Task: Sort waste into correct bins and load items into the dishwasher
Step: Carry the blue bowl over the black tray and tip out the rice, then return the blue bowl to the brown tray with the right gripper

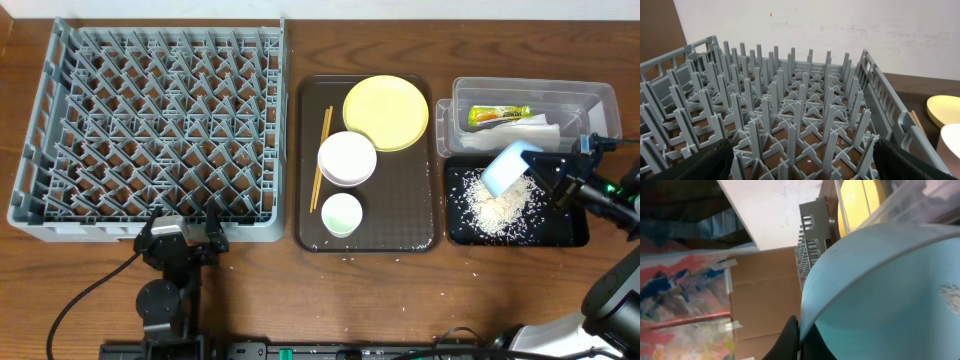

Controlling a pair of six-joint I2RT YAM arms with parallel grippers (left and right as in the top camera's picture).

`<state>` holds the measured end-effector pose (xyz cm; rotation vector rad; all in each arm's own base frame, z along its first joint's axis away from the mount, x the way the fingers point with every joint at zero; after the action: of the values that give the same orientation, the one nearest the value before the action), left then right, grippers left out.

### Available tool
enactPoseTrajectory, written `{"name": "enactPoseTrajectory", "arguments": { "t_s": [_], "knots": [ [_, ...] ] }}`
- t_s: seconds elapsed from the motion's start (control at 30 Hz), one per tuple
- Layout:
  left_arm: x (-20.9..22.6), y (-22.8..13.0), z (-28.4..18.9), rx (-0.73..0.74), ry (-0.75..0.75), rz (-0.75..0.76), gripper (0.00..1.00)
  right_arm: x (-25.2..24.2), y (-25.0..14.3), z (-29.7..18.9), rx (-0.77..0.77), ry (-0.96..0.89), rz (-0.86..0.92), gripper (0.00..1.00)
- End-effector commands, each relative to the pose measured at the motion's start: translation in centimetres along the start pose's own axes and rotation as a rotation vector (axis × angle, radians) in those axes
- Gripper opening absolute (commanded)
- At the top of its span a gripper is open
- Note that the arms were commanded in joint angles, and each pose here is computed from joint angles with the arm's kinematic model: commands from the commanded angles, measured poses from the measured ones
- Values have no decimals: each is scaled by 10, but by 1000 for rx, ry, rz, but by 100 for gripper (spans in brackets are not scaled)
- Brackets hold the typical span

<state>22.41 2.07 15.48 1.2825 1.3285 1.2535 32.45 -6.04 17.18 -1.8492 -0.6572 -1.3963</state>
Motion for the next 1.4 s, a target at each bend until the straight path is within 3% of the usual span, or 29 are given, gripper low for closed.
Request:
{"name": "enactPoseTrajectory", "arguments": {
  "t_s": [0.0,1.03,1.37],
  "knots": [
    [-2,-14,1,46,-12,4,90,8,1,-7,-22,20,-4,1],
    [-2,-14,1,46,-12,4,91,11,4,-8,-25,41,17,1],
    [-2,-14,1,46,-12,4,91,6,4,0,-12,-6,-58,1]
  ]
}}
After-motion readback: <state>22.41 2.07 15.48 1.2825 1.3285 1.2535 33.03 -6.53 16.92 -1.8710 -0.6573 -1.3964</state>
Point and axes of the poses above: each gripper's point midway between its finger pads, its own z axis out along the fingers, its own x axis along the line the jaws close on, y = z × x, the point moved 2 cm from there along -z, back along the fingers, and after that the axes turned 7 degrees about z, right-handed, at the moved point
